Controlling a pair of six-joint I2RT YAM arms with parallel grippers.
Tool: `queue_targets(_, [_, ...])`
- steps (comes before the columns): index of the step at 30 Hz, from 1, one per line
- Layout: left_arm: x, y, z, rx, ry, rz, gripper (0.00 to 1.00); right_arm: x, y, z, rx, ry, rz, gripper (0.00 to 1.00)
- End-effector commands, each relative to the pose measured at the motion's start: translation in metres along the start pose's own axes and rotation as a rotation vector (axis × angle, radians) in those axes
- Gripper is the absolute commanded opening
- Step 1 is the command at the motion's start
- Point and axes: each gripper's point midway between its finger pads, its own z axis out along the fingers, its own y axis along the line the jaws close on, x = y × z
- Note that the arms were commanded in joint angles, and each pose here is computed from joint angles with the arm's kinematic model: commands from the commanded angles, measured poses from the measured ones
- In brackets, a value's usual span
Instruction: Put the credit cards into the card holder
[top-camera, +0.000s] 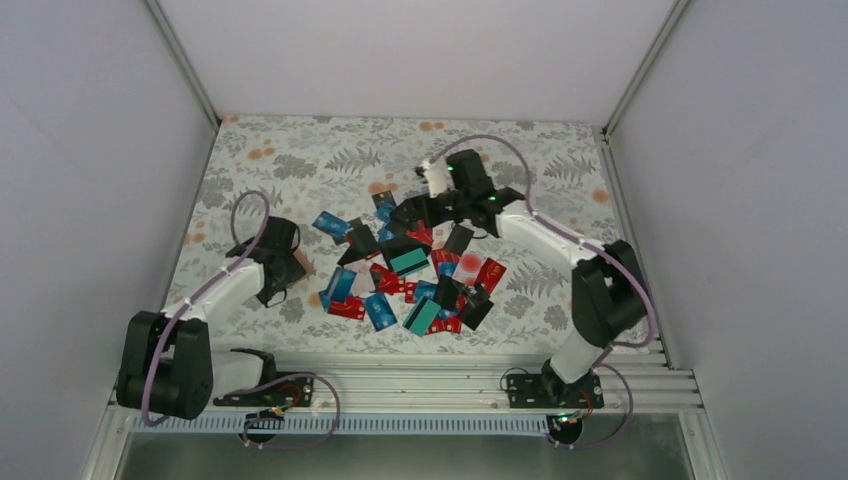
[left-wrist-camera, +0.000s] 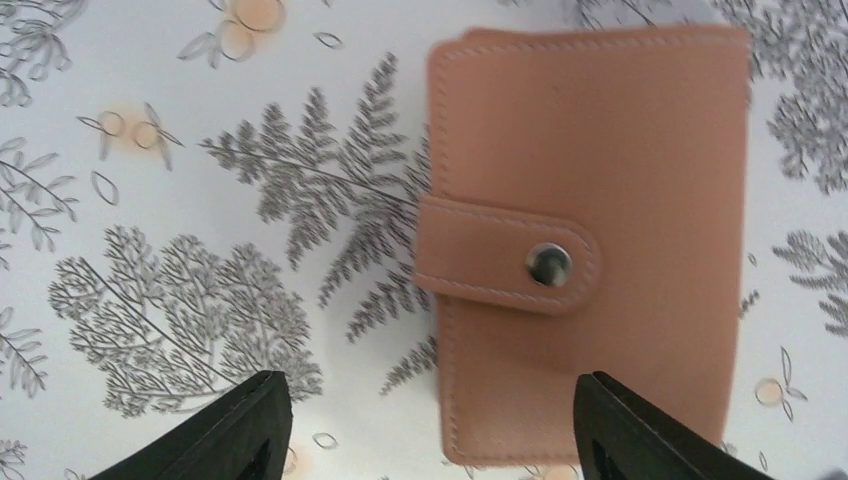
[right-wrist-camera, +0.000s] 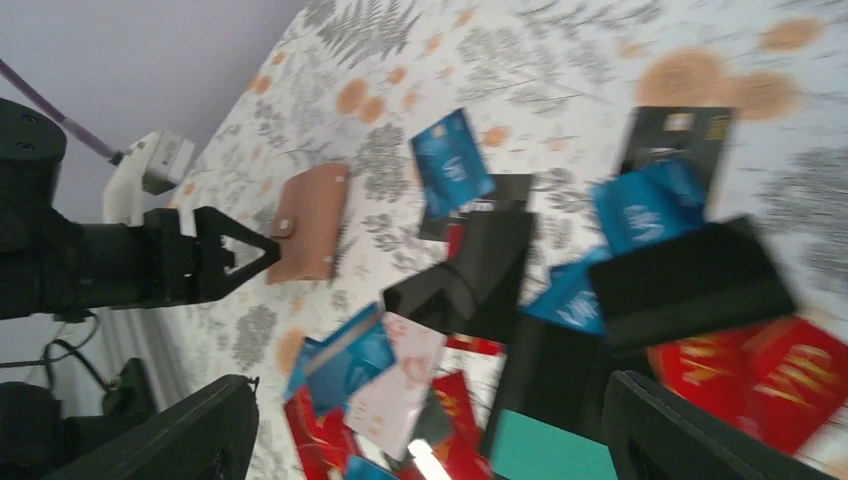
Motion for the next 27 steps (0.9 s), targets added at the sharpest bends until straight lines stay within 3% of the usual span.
queue_targets(1, [-0.016,-0.001,-0.001,0.072,-0.051,-0.105,0.69,0.006,0.041,0.040,-0.110,0.089,-0.028,0.86])
queue_targets(14, [-0.027,-0.006,0.014,0.161,-0.059,-0.071,0.49,0.040,0.097,0.157,-0.247,0.295,-0.035,0.70])
queue_targets(22, [-0.021,-0.004,0.029,0.164,-0.024,-0.061,0.39,0.057,0.104,0.201,-0.267,0.359,0.000,0.64])
queue_targets(27, [-0.019,-0.002,0.033,0.152,-0.015,-0.046,0.27,0.067,0.107,0.225,-0.268,0.391,0.008,0.59])
